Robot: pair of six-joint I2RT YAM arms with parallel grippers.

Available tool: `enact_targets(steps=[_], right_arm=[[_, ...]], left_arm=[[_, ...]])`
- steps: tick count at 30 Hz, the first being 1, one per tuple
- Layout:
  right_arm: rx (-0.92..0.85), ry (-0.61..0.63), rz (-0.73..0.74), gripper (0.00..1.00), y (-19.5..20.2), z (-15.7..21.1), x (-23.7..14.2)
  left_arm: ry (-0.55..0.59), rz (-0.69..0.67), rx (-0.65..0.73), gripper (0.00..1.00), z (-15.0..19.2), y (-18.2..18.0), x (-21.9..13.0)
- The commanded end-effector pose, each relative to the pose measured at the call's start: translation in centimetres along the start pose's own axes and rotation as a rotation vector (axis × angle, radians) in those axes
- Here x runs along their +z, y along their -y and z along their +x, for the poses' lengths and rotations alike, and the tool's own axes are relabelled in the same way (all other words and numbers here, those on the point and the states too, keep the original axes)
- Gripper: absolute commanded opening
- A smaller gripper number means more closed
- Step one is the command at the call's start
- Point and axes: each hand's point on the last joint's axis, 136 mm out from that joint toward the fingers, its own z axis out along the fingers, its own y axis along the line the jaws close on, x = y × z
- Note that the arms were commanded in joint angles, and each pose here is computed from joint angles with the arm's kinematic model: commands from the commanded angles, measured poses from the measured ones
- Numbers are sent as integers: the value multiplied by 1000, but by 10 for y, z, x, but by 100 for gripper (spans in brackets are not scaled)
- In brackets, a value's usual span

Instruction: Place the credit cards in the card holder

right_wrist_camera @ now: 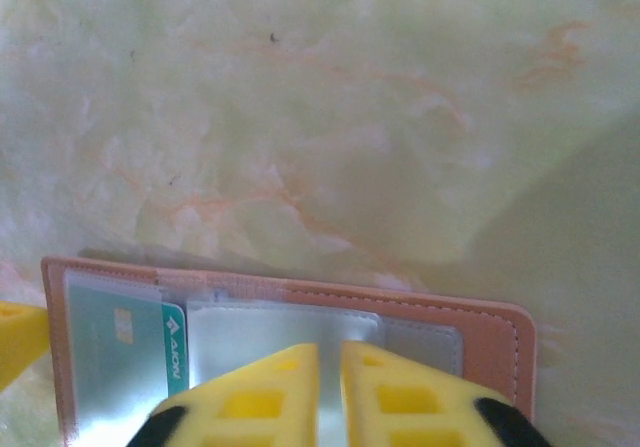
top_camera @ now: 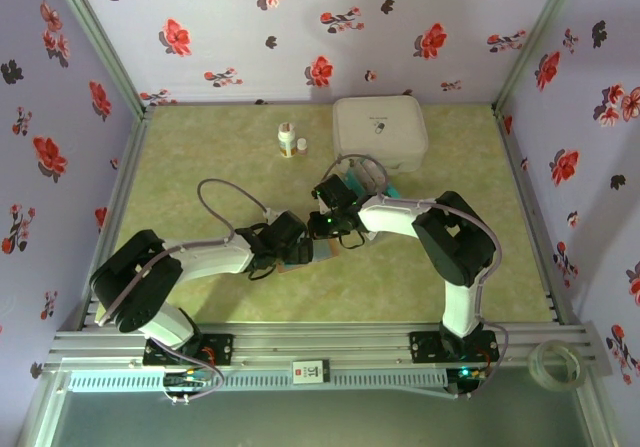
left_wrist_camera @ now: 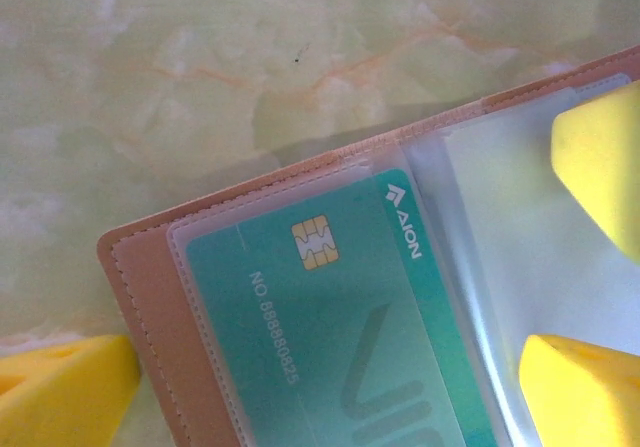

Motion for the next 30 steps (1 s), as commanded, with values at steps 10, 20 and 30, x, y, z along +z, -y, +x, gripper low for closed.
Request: enact_targets(steps=[10,20,30], right_arm=[[13,65,2,37,-3,-13,-30],[29,41,17,40,7,-2,-22],[43,9,7,41,11,8,-11]], left_arm=[[-66,-65,10,100,28,-22,17],[-68,-68,4,100,32,-25,17],[-69,-68,1,100,33,-26,17]])
